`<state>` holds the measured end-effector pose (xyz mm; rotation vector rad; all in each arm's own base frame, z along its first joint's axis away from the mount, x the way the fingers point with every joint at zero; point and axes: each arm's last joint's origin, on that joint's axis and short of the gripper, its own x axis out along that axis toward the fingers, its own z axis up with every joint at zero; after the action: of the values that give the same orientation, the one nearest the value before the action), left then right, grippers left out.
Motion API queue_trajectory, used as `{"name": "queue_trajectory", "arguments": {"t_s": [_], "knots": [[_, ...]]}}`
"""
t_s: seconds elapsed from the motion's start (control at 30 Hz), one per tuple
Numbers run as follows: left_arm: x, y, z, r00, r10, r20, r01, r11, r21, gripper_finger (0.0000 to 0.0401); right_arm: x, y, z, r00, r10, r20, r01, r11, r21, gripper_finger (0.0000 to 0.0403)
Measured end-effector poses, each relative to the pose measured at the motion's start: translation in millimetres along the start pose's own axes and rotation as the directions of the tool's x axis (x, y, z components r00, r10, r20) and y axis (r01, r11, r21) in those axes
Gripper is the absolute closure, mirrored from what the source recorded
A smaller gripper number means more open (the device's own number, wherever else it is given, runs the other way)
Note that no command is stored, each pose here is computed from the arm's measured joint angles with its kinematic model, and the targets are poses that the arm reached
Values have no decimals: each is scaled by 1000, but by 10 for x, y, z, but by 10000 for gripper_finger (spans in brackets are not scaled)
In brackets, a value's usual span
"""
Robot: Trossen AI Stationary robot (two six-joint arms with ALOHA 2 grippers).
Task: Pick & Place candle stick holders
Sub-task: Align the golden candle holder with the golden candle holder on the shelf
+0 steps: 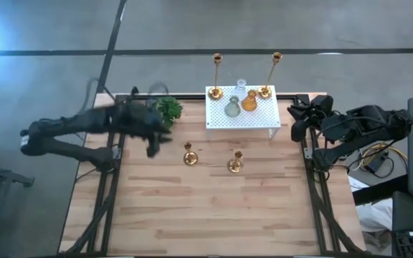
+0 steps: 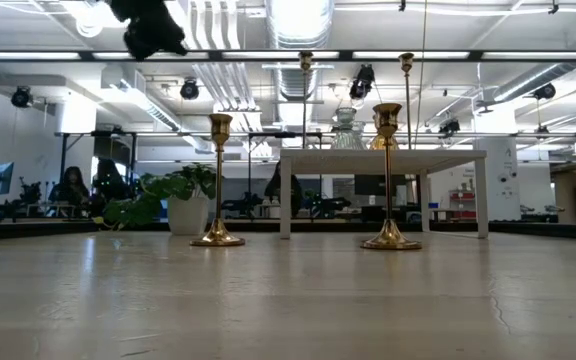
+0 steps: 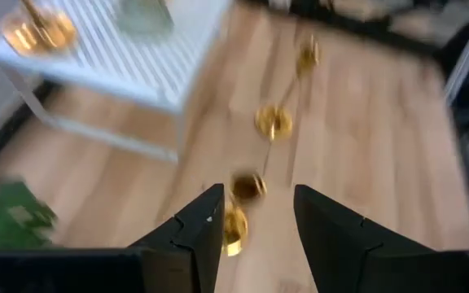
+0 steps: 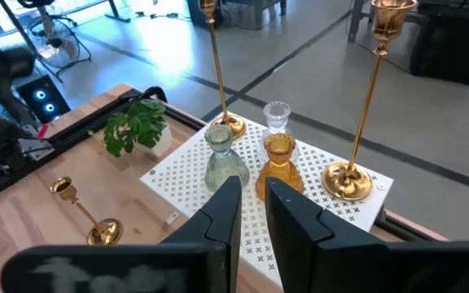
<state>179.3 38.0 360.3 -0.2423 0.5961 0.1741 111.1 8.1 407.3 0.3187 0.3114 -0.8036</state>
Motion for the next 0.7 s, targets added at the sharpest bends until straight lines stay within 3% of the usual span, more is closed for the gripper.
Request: {"name": "queue_trajectory", "arguments": {"t_s": [0.1, 0.3, 0.47, 0.7], "knots": [[186, -206, -237, 998, 57, -38, -56, 998, 31, 247, 8, 18, 2, 1000, 2, 2, -2, 1000, 4, 351], [509, -466, -584, 988, 130, 84, -130, 991, -3, 247, 14, 27, 1, 1000, 0, 3, 0, 1000, 2, 351], [717, -400, -930, 985, 165, 45, -161, 983, -84, 247, 15, 30, 1, 1000, -1, 3, 1, 1000, 1, 351], [905, -319, -1224, 979, 180, 98, -172, 981, -90, 247, 15, 29, 1, 1000, -3, 4, 3, 1000, -2, 351]]}}
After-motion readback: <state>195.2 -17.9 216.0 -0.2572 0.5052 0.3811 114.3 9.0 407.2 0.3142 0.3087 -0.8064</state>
